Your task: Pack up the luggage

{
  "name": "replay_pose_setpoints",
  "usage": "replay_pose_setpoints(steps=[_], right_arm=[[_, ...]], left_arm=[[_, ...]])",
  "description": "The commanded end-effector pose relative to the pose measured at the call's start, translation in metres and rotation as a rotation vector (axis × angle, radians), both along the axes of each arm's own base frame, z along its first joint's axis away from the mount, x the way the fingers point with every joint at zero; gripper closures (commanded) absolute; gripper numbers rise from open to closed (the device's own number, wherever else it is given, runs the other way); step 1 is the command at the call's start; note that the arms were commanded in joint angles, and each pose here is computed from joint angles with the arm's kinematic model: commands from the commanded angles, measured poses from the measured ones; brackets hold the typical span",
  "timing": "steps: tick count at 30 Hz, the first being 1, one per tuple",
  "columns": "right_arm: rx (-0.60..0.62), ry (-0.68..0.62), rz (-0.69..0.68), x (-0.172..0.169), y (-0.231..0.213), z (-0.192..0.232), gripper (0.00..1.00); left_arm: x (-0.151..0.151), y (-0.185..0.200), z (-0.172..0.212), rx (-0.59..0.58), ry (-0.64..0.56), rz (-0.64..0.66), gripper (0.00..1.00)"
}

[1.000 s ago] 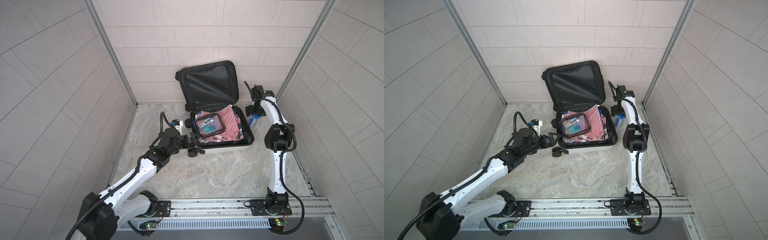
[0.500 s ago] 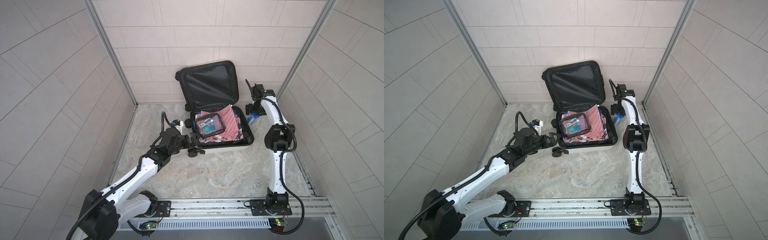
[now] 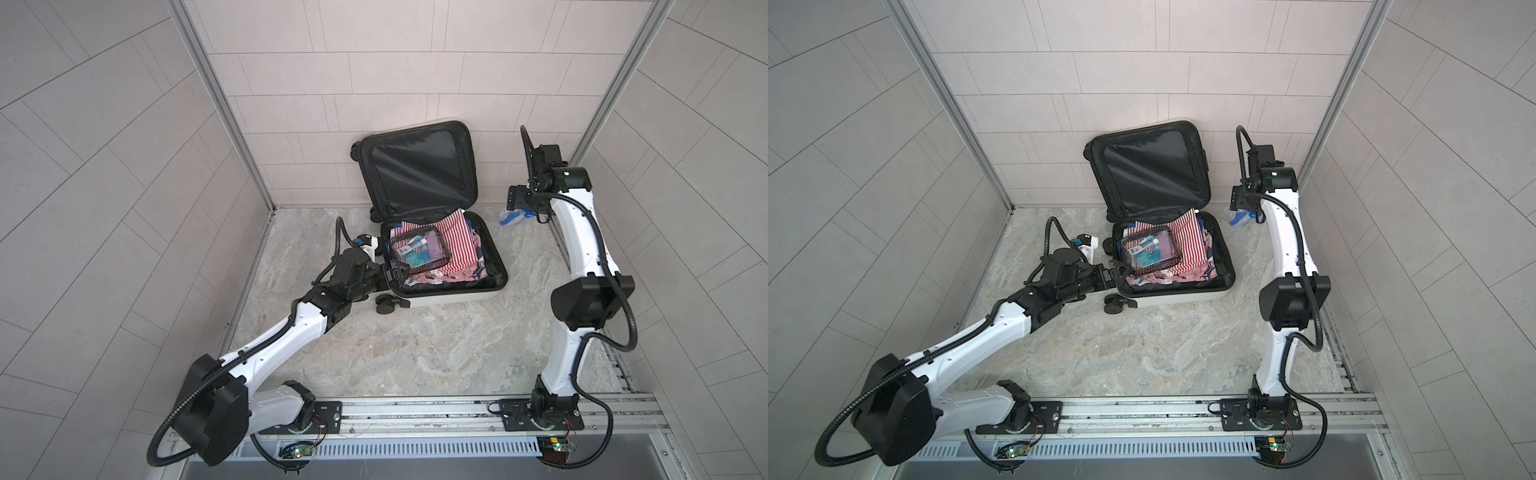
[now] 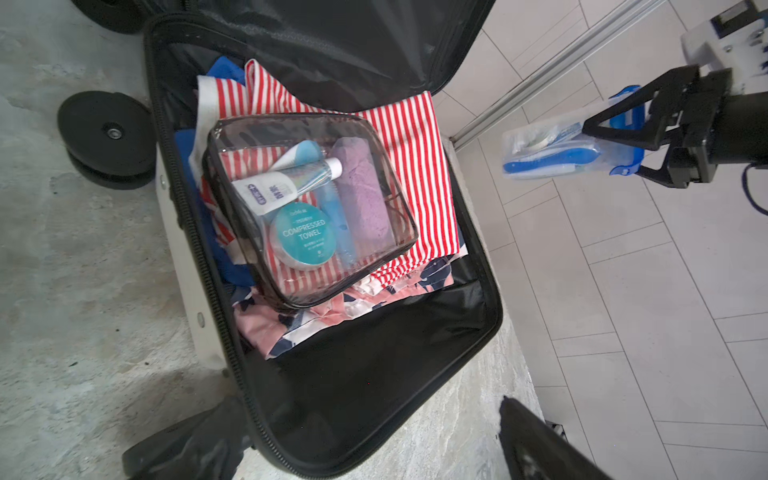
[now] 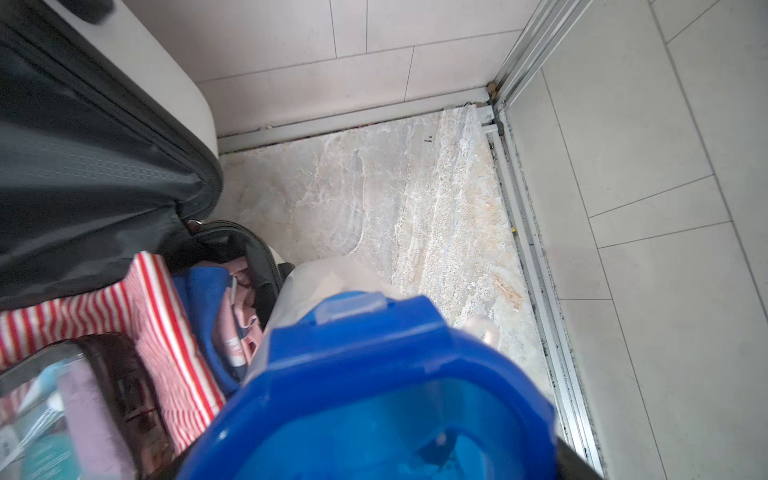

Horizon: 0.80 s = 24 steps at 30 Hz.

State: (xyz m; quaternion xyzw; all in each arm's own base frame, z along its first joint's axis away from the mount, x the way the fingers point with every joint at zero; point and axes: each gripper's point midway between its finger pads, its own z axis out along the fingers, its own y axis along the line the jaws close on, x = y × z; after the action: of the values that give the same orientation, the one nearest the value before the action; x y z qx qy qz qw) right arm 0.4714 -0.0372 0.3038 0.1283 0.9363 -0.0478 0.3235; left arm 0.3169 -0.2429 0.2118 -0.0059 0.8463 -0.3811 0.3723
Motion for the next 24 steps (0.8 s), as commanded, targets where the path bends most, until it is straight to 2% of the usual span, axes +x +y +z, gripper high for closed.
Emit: replay_pose_setpoints(steps=[1,6,11,15,19,24], right_arm=[[0.042,-0.121,0.001,-0.011,0.014,0.034,0.22],[0.113,-0.205,0.079,-0.035,0.046,0.054,0.23],[0.316,-0.221,0.181,-0.056,0.093,0.038,0.24],[0.468,-0.185,0.278,-0.07,0.138,0.013,0.25],[0.643,-0.09,0.357,-0.082,0.176,-0.018,0.26],[0.771,-0.001,0.411,-0.092,0.206,-0.054,0.27]], left_arm=[[0.004,-0.013,0.024,-0.042,-0.054,-0.024,0.0],[0.005,-0.021,0.03,-0.049,-0.061,-0.043,0.01],[0.008,-0.027,0.032,-0.061,-0.058,-0.05,0.02],[0.011,-0.028,0.032,-0.06,-0.059,-0.046,0.02],[0.013,-0.03,0.033,-0.062,-0.059,-0.05,0.02],[0.015,-0.032,0.03,-0.055,-0.051,-0.047,0.02]])
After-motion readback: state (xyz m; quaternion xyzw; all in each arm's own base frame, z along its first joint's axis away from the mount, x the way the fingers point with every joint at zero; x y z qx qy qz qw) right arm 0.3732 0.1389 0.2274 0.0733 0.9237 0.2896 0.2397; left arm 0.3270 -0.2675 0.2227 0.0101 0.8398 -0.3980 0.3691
